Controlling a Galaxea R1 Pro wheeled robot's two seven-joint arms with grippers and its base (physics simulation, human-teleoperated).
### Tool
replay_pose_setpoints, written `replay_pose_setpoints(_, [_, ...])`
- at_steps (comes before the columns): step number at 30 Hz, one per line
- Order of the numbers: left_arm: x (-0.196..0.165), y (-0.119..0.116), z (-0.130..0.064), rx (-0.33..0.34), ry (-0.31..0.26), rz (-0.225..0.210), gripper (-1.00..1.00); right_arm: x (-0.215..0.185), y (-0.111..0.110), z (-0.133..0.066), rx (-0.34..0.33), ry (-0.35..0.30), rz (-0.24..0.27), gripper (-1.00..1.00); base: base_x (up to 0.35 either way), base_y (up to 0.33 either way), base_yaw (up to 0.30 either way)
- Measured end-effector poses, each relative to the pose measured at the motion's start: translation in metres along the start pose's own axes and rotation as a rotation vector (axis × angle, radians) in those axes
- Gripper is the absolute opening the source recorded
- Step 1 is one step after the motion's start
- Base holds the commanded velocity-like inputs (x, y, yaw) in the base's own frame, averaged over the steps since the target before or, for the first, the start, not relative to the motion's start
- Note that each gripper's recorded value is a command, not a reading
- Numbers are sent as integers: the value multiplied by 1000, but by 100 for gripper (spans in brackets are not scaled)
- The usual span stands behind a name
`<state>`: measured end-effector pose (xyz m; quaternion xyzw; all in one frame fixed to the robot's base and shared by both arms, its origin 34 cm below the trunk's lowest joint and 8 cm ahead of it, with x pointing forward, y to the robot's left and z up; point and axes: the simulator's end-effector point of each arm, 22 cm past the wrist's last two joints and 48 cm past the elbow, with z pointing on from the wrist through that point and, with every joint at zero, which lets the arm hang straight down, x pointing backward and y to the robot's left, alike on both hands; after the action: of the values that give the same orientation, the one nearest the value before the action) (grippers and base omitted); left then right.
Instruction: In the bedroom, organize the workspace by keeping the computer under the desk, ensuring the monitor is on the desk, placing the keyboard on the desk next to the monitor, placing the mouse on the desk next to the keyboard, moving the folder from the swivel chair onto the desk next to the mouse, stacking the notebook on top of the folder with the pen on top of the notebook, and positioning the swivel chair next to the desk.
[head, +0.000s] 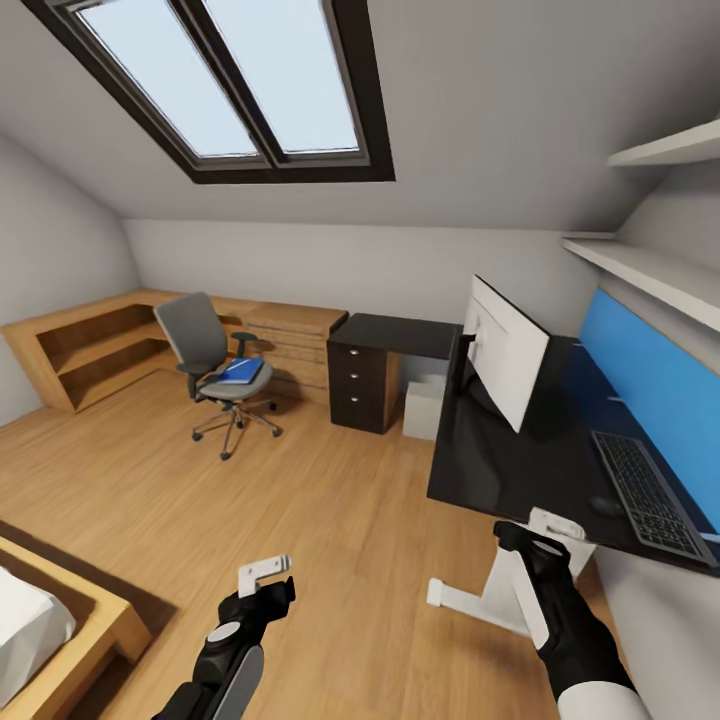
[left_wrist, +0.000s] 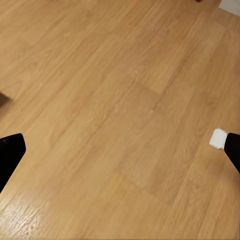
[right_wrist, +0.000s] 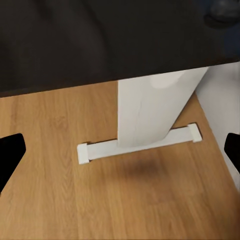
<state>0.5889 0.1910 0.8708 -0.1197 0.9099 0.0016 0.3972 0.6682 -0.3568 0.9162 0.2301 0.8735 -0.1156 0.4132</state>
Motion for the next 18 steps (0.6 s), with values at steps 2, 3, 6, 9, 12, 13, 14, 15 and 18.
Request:
replay_pose_setpoints(2, [0, 0, 0, 0, 1, 0, 100, -1, -2, 0, 6, -1, 1, 100, 234, 0, -122])
replay_pose_setpoints(3, [0, 0, 0, 0, 1, 0, 100, -1, -3, 0, 8, -1, 1, 100, 232, 0, -198])
replay_pose_setpoints(6, [0, 0, 0, 0, 1, 0, 100, -2, -4, 0, 12, -3, 1, 100, 192, 0, -225])
replay_pose_setpoints(9, [3, 1, 1, -3, 7, 2, 100, -2, -6, 1, 16, -4, 0, 100, 75, 0, -247])
replay_pose_setpoints(12, [4, 1, 1, -4, 9, 4, 100, -4, -9, 1, 20, -6, -2, 100, 22, 0, -254])
replay_pose_setpoints(13, [4, 1, 1, -4, 10, 5, 100, -4, -10, 2, 23, -8, -3, 100, 12, 0, -255])
replay_pose_setpoints(14, [5, 1, 1, -4, 11, 5, 100, -5, -12, 2, 24, -9, -3, 100, 9, 0, -256])
replay_pose_setpoints(15, [5, 1, 1, -4, 11, 5, 100, -5, -13, 2, 26, -10, -5, 100, 6, 0, -257])
replay_pose_setpoints(18, [6, 1, 2, -4, 13, 5, 100, -8, -18, 4, 32, -14, -9, 100, 3, 0, -258])
